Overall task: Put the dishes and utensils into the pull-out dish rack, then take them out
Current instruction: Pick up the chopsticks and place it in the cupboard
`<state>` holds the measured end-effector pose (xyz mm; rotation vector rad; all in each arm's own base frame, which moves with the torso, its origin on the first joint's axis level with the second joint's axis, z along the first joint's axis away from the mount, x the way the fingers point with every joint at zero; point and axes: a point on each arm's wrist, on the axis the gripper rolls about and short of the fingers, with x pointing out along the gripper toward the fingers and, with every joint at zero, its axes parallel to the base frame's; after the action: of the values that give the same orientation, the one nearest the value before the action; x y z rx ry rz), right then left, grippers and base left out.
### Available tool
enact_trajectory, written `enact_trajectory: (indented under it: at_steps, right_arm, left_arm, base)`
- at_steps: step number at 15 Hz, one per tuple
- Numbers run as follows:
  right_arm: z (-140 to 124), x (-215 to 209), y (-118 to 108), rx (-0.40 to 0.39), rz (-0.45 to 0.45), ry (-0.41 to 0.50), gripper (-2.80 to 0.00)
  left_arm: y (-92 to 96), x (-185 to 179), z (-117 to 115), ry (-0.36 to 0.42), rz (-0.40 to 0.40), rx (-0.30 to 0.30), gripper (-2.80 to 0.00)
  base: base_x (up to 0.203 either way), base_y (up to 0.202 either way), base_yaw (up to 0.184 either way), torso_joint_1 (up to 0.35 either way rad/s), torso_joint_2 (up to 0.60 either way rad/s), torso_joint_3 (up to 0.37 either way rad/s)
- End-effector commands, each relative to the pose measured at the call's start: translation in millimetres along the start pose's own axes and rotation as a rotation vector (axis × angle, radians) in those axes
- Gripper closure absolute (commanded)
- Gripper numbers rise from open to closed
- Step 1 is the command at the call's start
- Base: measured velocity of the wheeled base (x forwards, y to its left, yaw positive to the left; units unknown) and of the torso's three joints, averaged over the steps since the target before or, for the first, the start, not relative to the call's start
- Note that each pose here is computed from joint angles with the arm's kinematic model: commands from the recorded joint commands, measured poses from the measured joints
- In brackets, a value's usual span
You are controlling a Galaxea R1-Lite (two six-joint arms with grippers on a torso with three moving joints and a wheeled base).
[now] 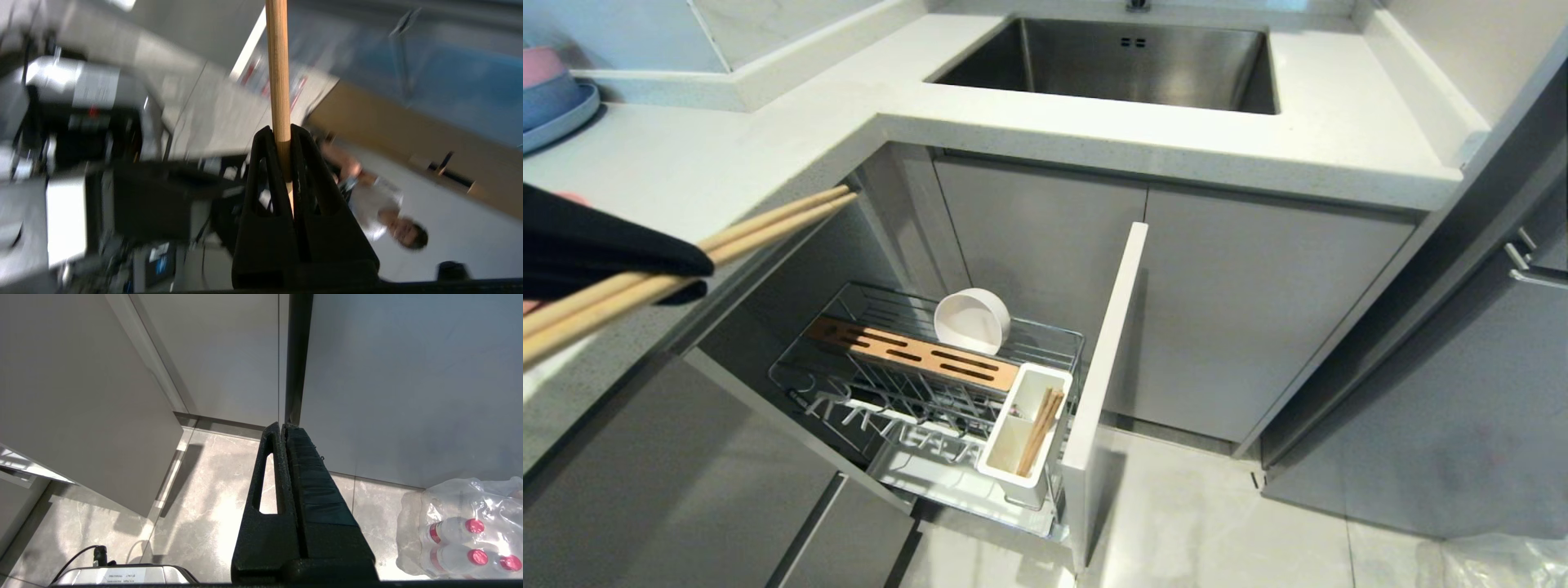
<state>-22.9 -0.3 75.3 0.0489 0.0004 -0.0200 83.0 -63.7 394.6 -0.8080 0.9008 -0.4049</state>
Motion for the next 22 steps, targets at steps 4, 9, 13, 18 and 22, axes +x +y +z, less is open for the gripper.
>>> enact_trajectory:
  at_steps: [4,9,13,18,22]
  right_arm:
    - [-0.4,0.2,0.0,0.0,0.0,0.002,0.0]
    - [-0.4,0.2,0.0,0.0,0.0,0.002,0.0]
    - [-0.4,0.2,0.0,0.0,0.0,0.002,0.0]
    - [-0.4,0.2,0.0,0.0,0.0,0.002,0.0]
    - [-0.4,0.2,0.0,0.0,0.0,0.002,0.0]
  left_arm:
    - [2.2,44.0,6.5,0.195,0.135,-0.062,0.0]
    - [10.9,106.4,27.2,0.401,0.249,-0.19,0.0]
    - [20.3,140.5,39.6,0.476,0.297,-0.254,0.0]
    - [36.4,180.0,51.1,0.538,0.368,-0.328,0.0]
    - [49.9,213.5,56.5,0.604,0.416,-0.367,0.0]
  base:
    - [0.0,0.0,0.0,0.0,0.0,0.0]
    - [0.0,0.0,0.0,0.0,0.0,0.0]
    - [0.0,0.0,0.0,0.0,0.0,0.0]
    - [0.0,0.0,0.0,0.0,0.0,0.0]
    - [0.0,0.0,0.0,0.0,0.0,0.0]
